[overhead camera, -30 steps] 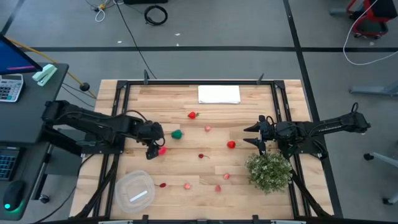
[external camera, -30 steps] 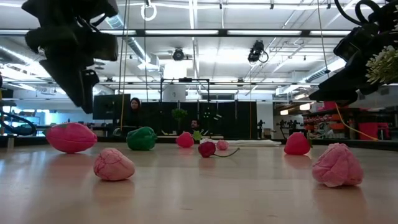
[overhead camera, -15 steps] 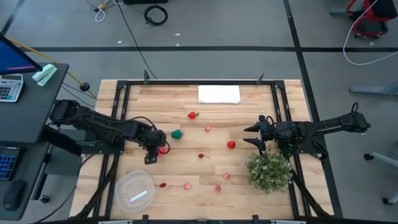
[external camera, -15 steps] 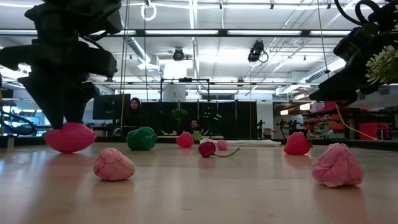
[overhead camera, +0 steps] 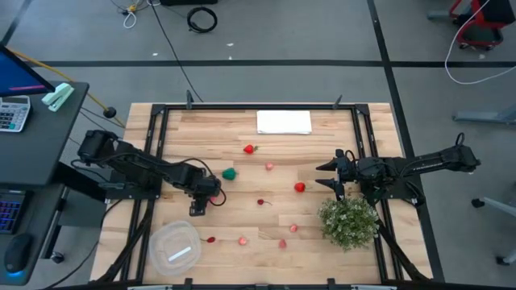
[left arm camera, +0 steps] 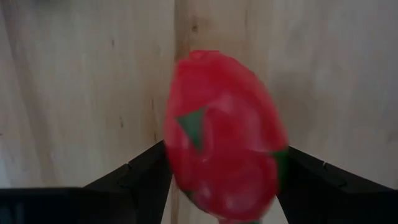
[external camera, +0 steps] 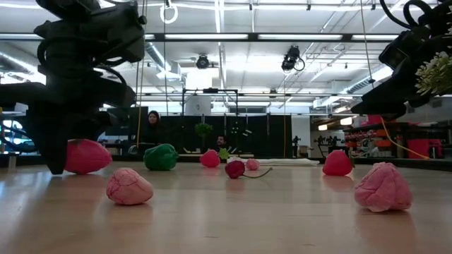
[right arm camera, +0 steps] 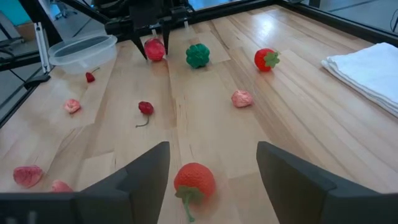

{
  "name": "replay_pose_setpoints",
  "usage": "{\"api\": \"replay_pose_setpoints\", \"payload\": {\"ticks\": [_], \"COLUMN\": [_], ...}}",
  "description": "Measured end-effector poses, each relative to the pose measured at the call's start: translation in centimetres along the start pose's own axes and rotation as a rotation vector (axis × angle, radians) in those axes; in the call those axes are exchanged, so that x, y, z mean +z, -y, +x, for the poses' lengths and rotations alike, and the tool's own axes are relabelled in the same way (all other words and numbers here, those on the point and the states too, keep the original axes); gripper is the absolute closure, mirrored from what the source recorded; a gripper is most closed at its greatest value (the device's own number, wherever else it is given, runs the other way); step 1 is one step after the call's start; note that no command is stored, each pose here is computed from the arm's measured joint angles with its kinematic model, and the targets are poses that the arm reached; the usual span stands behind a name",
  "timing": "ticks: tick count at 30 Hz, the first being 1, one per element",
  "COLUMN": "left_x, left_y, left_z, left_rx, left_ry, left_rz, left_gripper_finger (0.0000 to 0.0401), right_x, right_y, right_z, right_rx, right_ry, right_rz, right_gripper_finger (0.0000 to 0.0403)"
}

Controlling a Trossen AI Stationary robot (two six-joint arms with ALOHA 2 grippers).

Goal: Pick and placing Produce into tupperware
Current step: Put the dragon fruit into the transparent plastic container

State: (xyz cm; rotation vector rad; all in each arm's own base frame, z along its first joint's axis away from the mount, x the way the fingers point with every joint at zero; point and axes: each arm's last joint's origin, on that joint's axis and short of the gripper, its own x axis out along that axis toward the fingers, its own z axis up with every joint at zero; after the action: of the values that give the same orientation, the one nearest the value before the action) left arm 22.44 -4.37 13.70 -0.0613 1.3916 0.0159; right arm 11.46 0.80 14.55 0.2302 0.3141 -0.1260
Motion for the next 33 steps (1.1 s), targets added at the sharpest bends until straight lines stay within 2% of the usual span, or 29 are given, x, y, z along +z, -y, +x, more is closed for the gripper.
{"api": "replay_pose_setpoints", "payload": {"ticks": [19, 27, 33], "left_x": [0.36, 0.45, 0.42], "left_y": [0.08, 0.10, 0.12], "left_z": [0.06, 0.05, -0.01], "left_rx": [-0.011, -0.014, -0.019], "left_ry": [0.038, 0.047, 0.046], "left_rz": [-0.017, -0.113, -0.175], "left_gripper_finger": [0.0153, 0.0171, 0.0170], "right_x": [0.01, 0.01, 0.00], "right_y": [0.00, 0.00, 0.00], "right_z": [0.00, 0.00, 0.00], "right_rx": [0.000, 0.000, 0.000], "right_ry": [0.000, 0.000, 0.000], "right_rz": [0.000, 0.000, 0.000], "right_gripper_finger": [0.0153, 0.0153, 0.0153]}}
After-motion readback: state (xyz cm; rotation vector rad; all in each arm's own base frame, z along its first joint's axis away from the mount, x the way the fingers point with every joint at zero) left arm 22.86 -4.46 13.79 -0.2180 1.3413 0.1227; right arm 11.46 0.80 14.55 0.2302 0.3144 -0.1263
